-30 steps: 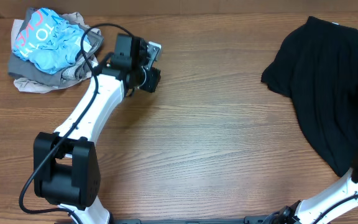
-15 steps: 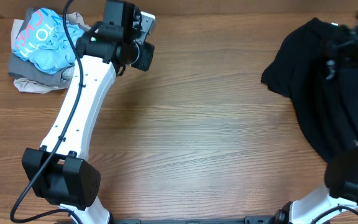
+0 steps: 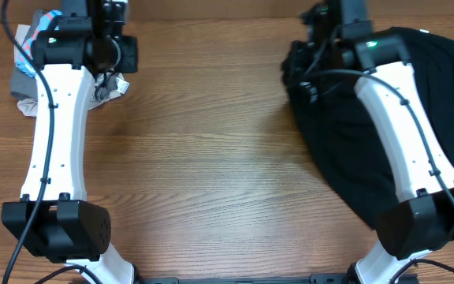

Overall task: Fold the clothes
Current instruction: 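Drag the black T-shirt leftward toward the table center with the right gripper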

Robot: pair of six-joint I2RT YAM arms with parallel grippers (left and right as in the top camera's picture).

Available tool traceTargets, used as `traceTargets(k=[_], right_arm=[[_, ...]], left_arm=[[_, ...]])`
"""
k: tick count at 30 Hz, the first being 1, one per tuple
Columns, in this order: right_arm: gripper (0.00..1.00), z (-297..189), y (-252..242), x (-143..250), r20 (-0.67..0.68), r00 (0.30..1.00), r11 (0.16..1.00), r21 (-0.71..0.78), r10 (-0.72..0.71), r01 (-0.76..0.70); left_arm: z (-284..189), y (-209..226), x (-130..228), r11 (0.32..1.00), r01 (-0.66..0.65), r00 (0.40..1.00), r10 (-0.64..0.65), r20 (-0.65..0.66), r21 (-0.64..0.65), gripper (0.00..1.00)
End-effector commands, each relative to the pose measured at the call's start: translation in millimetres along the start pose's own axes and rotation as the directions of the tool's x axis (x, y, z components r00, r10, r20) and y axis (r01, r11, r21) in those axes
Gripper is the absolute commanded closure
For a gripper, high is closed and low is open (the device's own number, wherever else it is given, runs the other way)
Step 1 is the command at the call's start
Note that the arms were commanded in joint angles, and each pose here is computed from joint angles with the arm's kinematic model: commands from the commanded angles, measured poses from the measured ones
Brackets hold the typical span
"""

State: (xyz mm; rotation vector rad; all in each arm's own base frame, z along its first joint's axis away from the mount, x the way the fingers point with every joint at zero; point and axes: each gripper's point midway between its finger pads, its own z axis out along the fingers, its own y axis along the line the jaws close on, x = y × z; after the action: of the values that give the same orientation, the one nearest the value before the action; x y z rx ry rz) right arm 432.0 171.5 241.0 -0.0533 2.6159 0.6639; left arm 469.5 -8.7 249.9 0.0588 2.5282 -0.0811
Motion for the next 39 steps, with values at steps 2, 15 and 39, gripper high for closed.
traceTargets(k=[2, 15, 39], right_arm=[[0.96, -6, 47, 6, 0.016, 0.998, 0.996, -0.057, -0.065, 0.066], [0.96, 15, 152, 82, -0.096, 0.959, 0.950, -0.191, -0.268, 0.246], [0.36, -29, 99, 100, -0.102, 0.989, 0.981, 0.149, -0.108, 0.122]], left_arm=[[-9, 4, -6, 1.000, 0.028, 0.999, -0.027, 0.020, -0.005, 0.69], [-9, 5, -2, 1.000, 0.030, 1.000, -0.030, 0.006, -0.006, 0.65], [-34, -5, -19, 0.994, 0.027, 0.998, -0.033, 0.059, 0.108, 0.61]])
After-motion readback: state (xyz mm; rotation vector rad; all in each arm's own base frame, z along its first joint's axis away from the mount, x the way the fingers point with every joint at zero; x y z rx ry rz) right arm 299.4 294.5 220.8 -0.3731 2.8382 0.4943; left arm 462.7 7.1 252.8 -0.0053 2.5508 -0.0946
